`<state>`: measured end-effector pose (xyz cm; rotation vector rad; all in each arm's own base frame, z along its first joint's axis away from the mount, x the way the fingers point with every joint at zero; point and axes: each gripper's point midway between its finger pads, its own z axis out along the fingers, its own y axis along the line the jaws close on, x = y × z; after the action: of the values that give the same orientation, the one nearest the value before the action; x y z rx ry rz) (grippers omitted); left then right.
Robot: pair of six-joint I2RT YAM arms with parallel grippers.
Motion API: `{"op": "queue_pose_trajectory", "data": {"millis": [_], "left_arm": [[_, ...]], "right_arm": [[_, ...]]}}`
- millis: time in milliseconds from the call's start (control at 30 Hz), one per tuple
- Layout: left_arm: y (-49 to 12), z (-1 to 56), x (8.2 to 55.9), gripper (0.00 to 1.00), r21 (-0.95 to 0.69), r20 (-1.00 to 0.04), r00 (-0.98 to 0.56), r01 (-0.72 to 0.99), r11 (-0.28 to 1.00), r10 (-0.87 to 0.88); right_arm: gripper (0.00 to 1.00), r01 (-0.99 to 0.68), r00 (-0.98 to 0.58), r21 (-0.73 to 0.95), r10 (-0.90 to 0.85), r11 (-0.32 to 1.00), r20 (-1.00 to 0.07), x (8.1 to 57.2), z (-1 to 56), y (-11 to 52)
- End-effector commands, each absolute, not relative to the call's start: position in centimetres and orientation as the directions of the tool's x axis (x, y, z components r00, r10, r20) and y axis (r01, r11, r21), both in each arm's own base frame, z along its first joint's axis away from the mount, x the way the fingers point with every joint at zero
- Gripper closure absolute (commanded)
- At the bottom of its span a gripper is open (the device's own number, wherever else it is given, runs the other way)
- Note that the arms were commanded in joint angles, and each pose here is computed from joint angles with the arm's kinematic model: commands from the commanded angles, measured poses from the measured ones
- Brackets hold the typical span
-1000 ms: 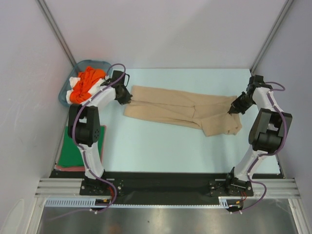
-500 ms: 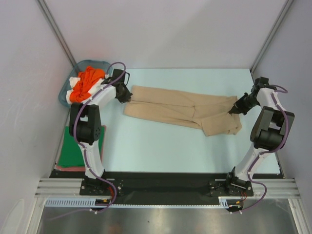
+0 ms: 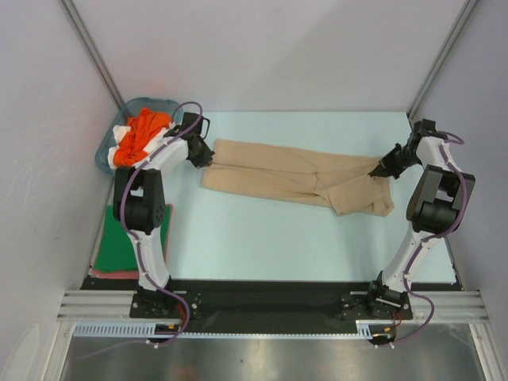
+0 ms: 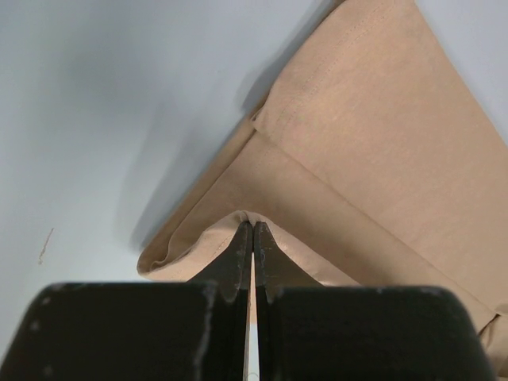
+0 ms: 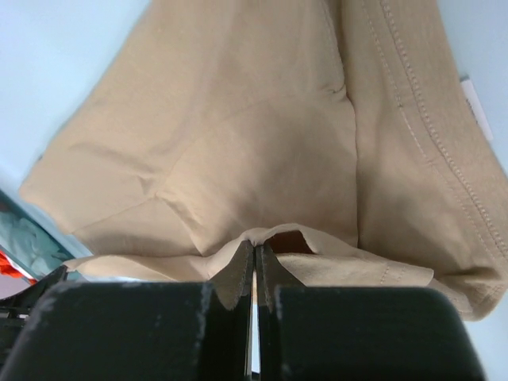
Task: Fold and stack the t-shirts
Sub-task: Fold the tshirt
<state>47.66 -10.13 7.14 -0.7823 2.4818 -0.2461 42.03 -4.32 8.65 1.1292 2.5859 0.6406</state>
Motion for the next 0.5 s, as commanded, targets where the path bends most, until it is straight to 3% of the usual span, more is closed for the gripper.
{"op": "queue_pose_trajectory", "data": {"millis": [0,467], "left_arm": [[-9.7,8.3,49.1,1.0,-0.356,-0.444,-0.648,-0.506,0.785,-0.619],[-8.3,9.3,48.8,1.0,-0.352,-0.472,-0.605,-0.538,0.766,-0.642]], "right_arm": [[1.0,0.599,-0.679,0.505,0.728,0.621,-0.089,43.4,9.8,-5.0],[0.98,0.588,-0.705,0.51,0.707,0.628,-0.057,44.8,9.2,-4.3]]}}
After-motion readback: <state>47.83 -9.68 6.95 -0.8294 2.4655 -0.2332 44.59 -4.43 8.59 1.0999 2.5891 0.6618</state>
